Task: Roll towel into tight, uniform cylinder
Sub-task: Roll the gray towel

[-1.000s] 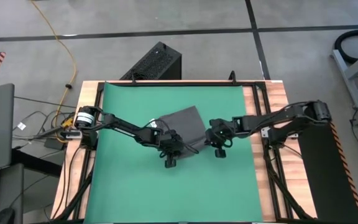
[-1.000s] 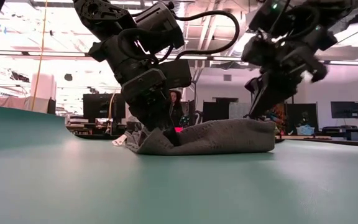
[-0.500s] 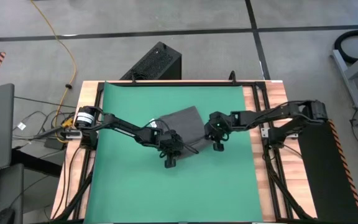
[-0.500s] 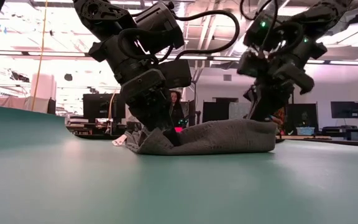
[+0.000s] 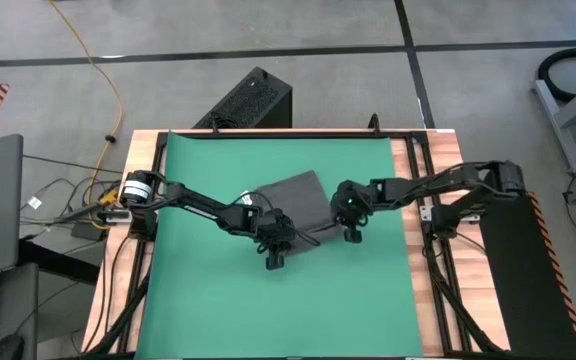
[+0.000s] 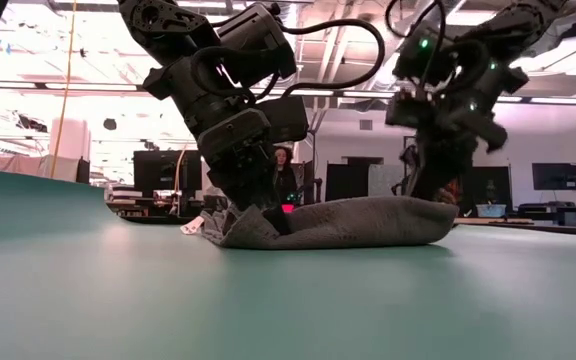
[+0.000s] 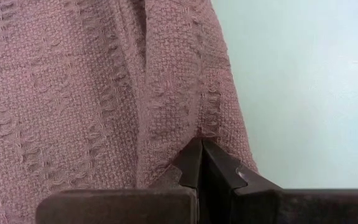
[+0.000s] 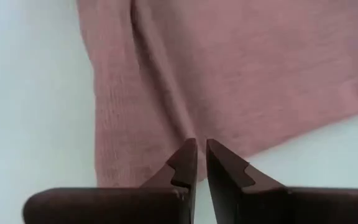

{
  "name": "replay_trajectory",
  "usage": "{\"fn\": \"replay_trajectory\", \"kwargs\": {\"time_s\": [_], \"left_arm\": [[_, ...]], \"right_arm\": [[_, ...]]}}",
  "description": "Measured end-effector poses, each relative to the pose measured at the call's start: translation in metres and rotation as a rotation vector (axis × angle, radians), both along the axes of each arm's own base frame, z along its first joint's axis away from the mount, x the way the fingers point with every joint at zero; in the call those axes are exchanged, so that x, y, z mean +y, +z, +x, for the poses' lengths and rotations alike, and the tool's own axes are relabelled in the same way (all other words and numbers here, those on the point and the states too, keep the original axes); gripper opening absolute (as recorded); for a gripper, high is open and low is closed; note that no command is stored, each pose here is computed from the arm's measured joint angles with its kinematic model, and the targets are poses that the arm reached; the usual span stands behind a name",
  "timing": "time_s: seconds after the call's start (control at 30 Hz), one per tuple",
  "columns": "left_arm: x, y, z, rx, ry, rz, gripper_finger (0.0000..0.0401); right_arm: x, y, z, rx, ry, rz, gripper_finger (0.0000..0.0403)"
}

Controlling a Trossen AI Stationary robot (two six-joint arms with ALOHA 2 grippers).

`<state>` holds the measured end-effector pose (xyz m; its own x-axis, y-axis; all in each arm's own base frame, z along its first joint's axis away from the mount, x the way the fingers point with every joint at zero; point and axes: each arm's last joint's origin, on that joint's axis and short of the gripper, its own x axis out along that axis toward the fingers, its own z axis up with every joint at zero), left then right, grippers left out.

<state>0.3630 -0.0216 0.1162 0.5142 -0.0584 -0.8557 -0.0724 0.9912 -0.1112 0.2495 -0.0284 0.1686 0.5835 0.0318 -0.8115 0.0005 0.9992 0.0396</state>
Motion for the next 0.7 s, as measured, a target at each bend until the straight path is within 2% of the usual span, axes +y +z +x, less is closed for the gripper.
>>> {"fn": "replay_trajectory", "kwargs": {"time_s": [0.17, 0.33, 0.47, 0.7], "left_arm": [[0.0, 0.0, 0.0, 0.001, 0.011, -0.007, 0.0], [0.0, 0.0, 0.0, 0.001, 0.017, -0.011, 0.0], [0.0, 0.0, 0.0, 0.001, 0.017, -0.011, 0.0], [0.0, 0.0, 0.0, 0.001, 0.016, -0.011, 0.0]], "right_arm": [[-0.001, 0.03, -0.015, -0.1, -0.062, 0.028, 0.0058], [0.027, 0.051, -0.028, -0.172, 0.095, 0.154, 0.0057], [0.048, 0.047, -0.027, -0.146, 0.172, 0.145, 0.0044], [0.052, 0.016, -0.008, -0.04, 0.19, 0.113, 0.0011]]}}
